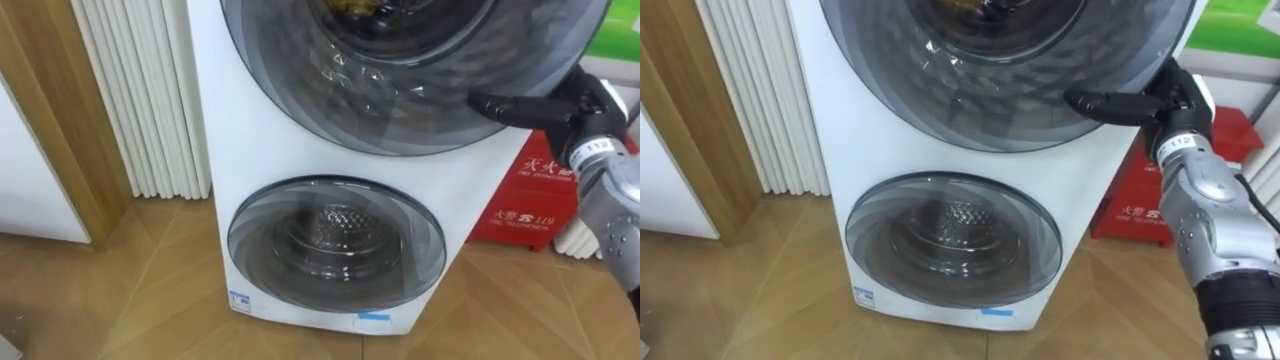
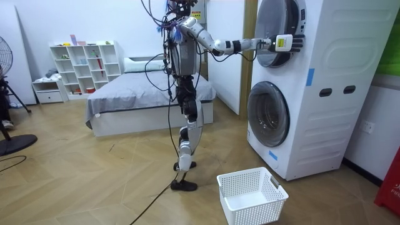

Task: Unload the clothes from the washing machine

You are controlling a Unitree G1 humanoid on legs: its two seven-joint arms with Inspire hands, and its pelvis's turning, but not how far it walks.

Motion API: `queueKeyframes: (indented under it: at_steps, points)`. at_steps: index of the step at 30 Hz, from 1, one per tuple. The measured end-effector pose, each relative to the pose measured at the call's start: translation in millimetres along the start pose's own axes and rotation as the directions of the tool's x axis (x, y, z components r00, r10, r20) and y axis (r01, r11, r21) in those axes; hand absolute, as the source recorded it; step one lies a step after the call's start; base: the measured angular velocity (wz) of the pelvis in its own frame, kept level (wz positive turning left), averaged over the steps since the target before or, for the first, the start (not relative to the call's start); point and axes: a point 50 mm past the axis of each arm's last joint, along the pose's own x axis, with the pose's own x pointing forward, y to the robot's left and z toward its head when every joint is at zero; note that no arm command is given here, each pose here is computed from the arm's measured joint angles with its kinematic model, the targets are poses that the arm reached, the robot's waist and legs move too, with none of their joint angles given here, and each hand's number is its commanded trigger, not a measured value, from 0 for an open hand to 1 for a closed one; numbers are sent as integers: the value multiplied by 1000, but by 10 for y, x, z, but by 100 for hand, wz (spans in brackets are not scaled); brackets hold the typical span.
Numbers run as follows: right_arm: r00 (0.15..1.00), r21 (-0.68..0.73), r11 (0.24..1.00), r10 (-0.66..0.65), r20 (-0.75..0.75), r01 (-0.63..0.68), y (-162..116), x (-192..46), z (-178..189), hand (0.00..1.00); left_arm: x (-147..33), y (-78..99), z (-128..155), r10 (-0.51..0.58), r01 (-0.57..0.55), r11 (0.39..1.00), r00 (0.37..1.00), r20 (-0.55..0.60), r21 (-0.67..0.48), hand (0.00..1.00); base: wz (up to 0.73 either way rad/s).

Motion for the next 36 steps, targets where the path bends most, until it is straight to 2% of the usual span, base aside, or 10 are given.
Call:
queueKeyframes:
  at_steps: [14, 19, 26, 31, 36]
  points:
    - [999, -84, 996, 2, 36, 1, 101, -26, 92, 0, -16, 40, -122, 4, -4, 1000, 999, -34, 6, 0, -1]
    - [994, -140, 990, 35, 99, -21, 173, -216, 76, 0, -1, 49, -42, 17, -17, 1000, 1000, -16, 16, 0, -8]
    - [979, -211, 971, 143, 142, -111, 315, -630, -127, 0, 11, 51, 74, 45, -45, 999, 998, 36, -1, 0, -14]
    - [969, -234, 946, 241, 50, -224, 504, -937, -526, 0, 10, -8, 14, 30, -30, 1000, 999, 21, 8, 0, -13]
    - [941, -239, 914, 339, 0, -329, 591, -1046, -621, 0, 5, -52, -21, 16, -17, 1000, 1000, 13, 13, 0, 4]
